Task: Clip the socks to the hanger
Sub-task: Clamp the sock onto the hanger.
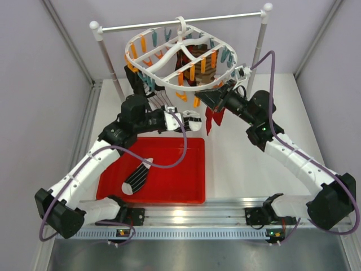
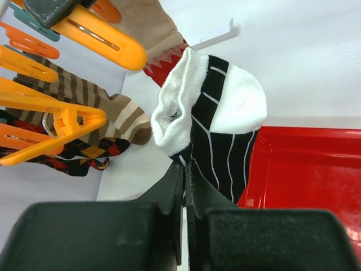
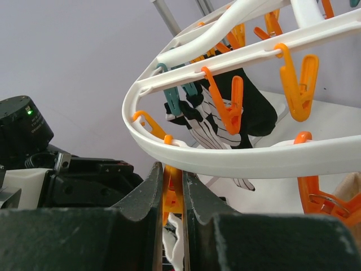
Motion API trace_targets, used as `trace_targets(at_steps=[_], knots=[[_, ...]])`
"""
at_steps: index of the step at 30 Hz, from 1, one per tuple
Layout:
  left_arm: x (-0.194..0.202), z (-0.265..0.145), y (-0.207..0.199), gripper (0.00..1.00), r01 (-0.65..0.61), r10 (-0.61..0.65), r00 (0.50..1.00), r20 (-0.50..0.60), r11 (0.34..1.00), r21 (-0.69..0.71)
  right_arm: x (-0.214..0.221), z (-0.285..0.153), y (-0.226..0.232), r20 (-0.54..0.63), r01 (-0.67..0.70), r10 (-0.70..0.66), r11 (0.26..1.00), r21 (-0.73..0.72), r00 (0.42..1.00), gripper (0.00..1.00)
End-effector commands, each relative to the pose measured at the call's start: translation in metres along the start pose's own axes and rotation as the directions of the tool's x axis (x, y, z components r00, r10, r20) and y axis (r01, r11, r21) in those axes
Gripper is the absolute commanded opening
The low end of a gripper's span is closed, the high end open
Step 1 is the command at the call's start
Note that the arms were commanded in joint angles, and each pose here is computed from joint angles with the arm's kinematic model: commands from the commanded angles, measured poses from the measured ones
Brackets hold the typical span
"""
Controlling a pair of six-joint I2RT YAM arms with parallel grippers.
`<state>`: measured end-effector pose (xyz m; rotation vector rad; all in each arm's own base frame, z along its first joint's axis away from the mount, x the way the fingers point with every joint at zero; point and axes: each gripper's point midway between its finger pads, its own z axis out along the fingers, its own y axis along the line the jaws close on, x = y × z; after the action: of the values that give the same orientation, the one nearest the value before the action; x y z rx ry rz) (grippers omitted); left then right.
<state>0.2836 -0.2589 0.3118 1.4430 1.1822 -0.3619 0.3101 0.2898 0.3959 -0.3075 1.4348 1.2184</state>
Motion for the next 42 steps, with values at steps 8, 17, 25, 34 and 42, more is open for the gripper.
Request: trace_targets(at_steps=[8, 17, 25, 34, 42], knots=[[-0.038, 0.008, 0.034, 0.00, -0.035, 0.046, 0.993, 0.110, 0.994, -0.099, -0.009, -0.002, 0.015, 0.016, 0.034, -0.033, 0.997, -0.066, 0.999, 0.00], [-0.045, 0.010, 0.033, 0.00, -0.029, 0.043, 0.989, 0.139, 0.995, -0.100, -0.009, -0.002, 0.013, 0.014, 0.038, -0.037, 0.998, -0.059, 0.999, 0.00], [-0.053, 0.008, 0.037, 0.00, -0.029, 0.048, 0.985, 0.164, 0.993, -0.118, -0.007, -0.002, 0.011, 0.010, 0.044, -0.043, 0.998, -0.054, 0.999, 0.00], [-0.062, 0.009, 0.042, 0.00, -0.017, 0.042, 0.980, 0.192, 0.991, -0.132, -0.004, -0.004, 0.010, 0.004, 0.066, -0.066, 0.996, -0.053, 0.998, 0.00], [-0.070, 0.008, 0.048, 0.00, 0.003, 0.028, 0.977, 0.212, 0.989, -0.145, -0.004, -0.006, 0.011, -0.003, 0.093, -0.093, 0.994, -0.061, 0.996, 0.20]])
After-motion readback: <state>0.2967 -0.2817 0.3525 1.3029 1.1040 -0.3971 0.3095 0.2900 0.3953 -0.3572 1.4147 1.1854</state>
